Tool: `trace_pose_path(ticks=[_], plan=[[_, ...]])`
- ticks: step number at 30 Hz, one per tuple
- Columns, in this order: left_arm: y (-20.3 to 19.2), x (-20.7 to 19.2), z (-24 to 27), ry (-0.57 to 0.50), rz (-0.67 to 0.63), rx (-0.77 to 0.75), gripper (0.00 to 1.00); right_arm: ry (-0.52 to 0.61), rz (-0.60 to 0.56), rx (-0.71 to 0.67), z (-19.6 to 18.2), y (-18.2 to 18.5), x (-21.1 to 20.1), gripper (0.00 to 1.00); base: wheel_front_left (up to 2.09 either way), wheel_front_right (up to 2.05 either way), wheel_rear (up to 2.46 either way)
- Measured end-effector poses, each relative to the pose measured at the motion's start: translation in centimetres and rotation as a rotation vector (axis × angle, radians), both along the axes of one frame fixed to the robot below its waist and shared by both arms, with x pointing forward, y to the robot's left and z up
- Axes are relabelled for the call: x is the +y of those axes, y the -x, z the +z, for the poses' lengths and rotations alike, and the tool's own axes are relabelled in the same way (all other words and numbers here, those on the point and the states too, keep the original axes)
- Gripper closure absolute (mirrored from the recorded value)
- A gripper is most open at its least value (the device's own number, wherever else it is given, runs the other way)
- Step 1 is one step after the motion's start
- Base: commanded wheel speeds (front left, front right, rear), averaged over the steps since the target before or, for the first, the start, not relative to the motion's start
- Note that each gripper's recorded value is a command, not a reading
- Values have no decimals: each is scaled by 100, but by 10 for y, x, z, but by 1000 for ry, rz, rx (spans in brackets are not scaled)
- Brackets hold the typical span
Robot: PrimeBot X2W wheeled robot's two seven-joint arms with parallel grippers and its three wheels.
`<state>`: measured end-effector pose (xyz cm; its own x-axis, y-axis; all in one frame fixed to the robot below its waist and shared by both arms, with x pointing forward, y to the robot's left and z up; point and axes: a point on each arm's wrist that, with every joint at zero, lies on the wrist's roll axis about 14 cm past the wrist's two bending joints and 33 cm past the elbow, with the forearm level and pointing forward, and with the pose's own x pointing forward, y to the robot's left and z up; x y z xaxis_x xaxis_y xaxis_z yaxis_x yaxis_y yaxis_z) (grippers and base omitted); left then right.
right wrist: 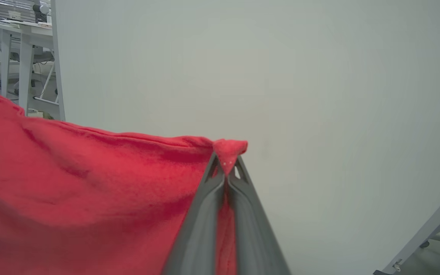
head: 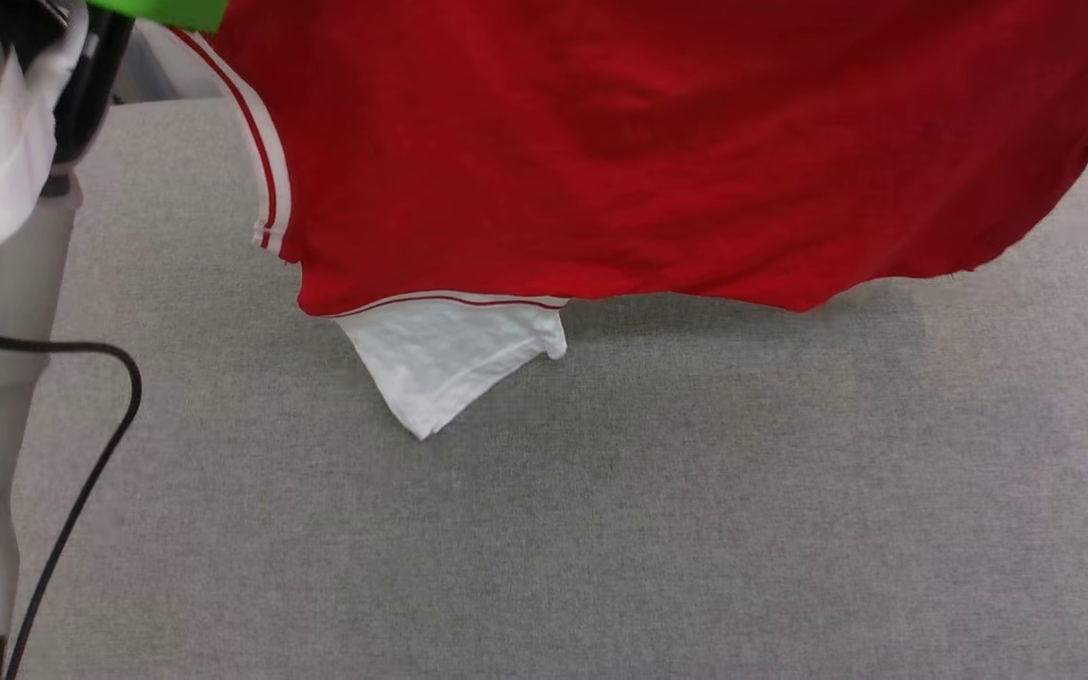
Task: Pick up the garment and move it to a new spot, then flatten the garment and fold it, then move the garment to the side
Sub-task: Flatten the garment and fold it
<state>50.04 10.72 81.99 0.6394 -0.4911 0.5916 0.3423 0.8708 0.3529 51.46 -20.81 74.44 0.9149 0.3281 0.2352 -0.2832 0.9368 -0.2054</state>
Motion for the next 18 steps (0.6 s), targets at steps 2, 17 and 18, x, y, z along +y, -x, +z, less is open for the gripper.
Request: trace_pose_path(ticks=[2, 17, 18], plan=[[-11, -2, 1, -4, -1, 4, 100, 6, -10, 1, 2, -11, -1, 100, 0, 0, 0], [-101, -21, 40, -55, 19, -78, 100, 29, -112, -105, 29, -118, -11, 100, 0, 0, 0], [-106, -25, 40, -69, 18, -83, 100, 28, -118, -109, 30, -125, -12, 100, 0, 0, 0]])
